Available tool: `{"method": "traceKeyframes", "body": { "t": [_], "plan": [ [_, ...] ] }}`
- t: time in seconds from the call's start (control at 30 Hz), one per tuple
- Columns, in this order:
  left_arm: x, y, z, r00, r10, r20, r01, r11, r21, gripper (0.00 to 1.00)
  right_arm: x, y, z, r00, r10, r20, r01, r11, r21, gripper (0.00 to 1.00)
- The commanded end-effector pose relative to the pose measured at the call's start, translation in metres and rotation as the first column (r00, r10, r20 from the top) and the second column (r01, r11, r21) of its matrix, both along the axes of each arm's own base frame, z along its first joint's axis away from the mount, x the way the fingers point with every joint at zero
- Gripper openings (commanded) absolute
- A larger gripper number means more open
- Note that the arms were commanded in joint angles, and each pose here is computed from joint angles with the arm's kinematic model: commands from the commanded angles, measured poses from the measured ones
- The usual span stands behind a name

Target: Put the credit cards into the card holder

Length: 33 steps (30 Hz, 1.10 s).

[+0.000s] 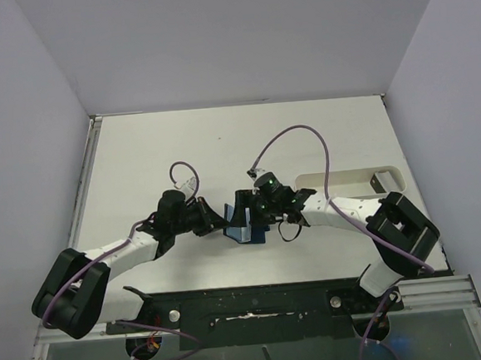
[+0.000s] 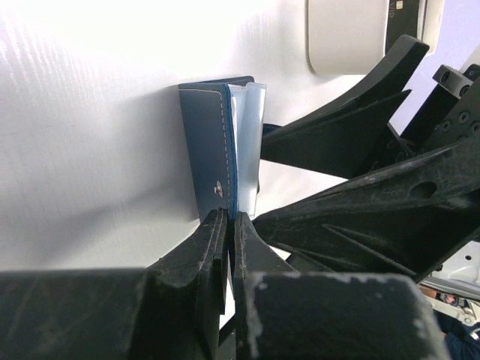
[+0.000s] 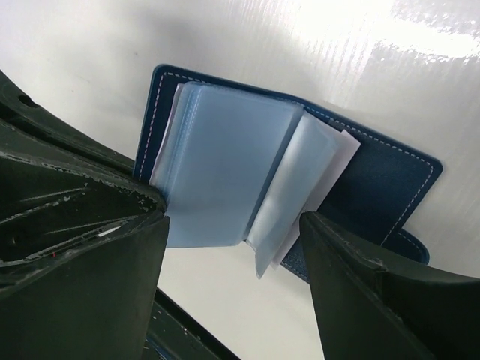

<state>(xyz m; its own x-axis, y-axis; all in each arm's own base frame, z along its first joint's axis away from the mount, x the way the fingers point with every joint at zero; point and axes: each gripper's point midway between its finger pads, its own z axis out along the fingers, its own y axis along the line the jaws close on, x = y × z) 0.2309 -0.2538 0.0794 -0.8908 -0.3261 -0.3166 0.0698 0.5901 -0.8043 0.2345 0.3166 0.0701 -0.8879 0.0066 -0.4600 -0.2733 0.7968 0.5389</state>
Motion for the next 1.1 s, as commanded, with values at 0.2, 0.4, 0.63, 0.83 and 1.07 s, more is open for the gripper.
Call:
{"method": "traceKeyframes", "body": {
  "t": [0.2,0.4,0.63,0.83,1.07],
  "plan": [
    [0.011,-0.006,0.026,0.996,0.003,0.094,0.002,0.999,-0.045,0.0,0.006,0.022,0.012,0.999,0.023,0.024,-0.025,0.998,0.059,0.73],
    [0.01,-0.005,0.021,0.997,0.009,0.078,-0.006,0.999,-0.039,0.0,0.0,0.023,0.018,0.998,0.044,0.034,-0.047,0.996,0.081,0.78],
    [0.011,-0.004,0.018,0.998,0.025,0.057,-0.023,0.999,-0.04,0.0,-0.003,0.024,0.015,0.998,0.049,0.028,-0.052,0.995,0.089,0.79],
    [0.01,-0.004,0.019,0.998,0.025,0.058,-0.022,0.999,-0.045,0.0,-0.004,0.025,0.01,0.998,0.053,0.017,-0.054,0.995,0.081,0.79],
    [0.008,-0.003,0.016,0.998,0.021,0.06,-0.018,0.999,-0.038,0.0,0.0,0.009,-0.001,1.0,-0.001,0.017,0.001,1.0,-0.002,0.75]
  ]
}}
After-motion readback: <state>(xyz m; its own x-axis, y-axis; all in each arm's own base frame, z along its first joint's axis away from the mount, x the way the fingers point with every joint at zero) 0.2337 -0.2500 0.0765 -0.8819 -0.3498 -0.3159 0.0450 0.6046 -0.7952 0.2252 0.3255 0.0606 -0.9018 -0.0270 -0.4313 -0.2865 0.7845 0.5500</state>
